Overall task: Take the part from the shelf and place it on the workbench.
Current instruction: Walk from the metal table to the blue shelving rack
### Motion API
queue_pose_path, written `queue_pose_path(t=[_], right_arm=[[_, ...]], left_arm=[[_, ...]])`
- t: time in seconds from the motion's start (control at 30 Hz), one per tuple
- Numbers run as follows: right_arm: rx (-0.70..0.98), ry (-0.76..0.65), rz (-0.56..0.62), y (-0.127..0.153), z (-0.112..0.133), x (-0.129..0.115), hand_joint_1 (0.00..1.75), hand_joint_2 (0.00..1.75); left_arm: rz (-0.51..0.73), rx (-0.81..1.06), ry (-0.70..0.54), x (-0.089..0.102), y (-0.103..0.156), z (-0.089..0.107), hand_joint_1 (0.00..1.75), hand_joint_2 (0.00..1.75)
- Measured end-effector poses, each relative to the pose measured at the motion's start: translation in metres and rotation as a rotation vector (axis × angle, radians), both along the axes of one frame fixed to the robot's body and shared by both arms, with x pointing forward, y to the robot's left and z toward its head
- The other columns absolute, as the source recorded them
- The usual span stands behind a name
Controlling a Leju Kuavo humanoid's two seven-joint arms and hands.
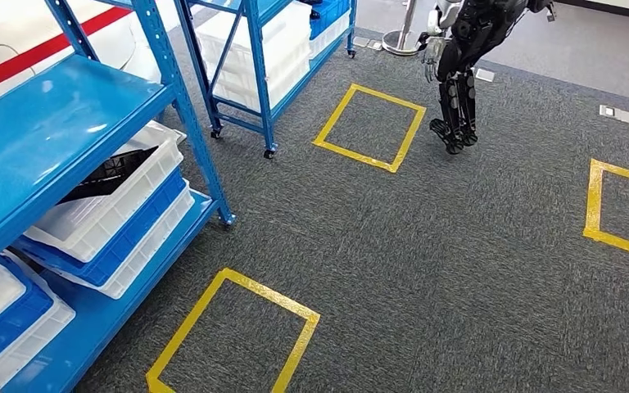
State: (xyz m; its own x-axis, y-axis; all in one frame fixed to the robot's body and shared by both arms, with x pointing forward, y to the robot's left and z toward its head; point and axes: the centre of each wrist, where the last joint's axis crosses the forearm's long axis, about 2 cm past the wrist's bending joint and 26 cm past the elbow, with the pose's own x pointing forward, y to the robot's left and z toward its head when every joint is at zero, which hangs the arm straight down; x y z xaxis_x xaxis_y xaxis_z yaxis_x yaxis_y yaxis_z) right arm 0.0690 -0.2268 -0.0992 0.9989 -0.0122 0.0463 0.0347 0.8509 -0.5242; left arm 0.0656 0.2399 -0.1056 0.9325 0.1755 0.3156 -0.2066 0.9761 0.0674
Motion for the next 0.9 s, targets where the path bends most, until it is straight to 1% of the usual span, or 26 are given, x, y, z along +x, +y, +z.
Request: queue_pose_path(t=[0.43,0.6,0.9], right_arm=[[-0.003,0.01,-0.01,-0.0019,-0.0007,-0.0029,0.0,0.0],[-0.003,0.004,-0.004,-0.0009,-0.0001,0.0,0.0,0.0],[-0.003,0.01,0.005,0.0004,-0.0003,-0.0026,0.0,0.0]], left_arm=[[-0.002,0.002,0.004,-0.0008,0.0003,-0.0002,0.0,0.0],[-0.001,0.004,0.009,-0.0027,0.0009,-0.0005,0.0,0.0],[0.0,0.009,0.011,-0.0029,0.0016,-0.0006,0.0,0.0]])
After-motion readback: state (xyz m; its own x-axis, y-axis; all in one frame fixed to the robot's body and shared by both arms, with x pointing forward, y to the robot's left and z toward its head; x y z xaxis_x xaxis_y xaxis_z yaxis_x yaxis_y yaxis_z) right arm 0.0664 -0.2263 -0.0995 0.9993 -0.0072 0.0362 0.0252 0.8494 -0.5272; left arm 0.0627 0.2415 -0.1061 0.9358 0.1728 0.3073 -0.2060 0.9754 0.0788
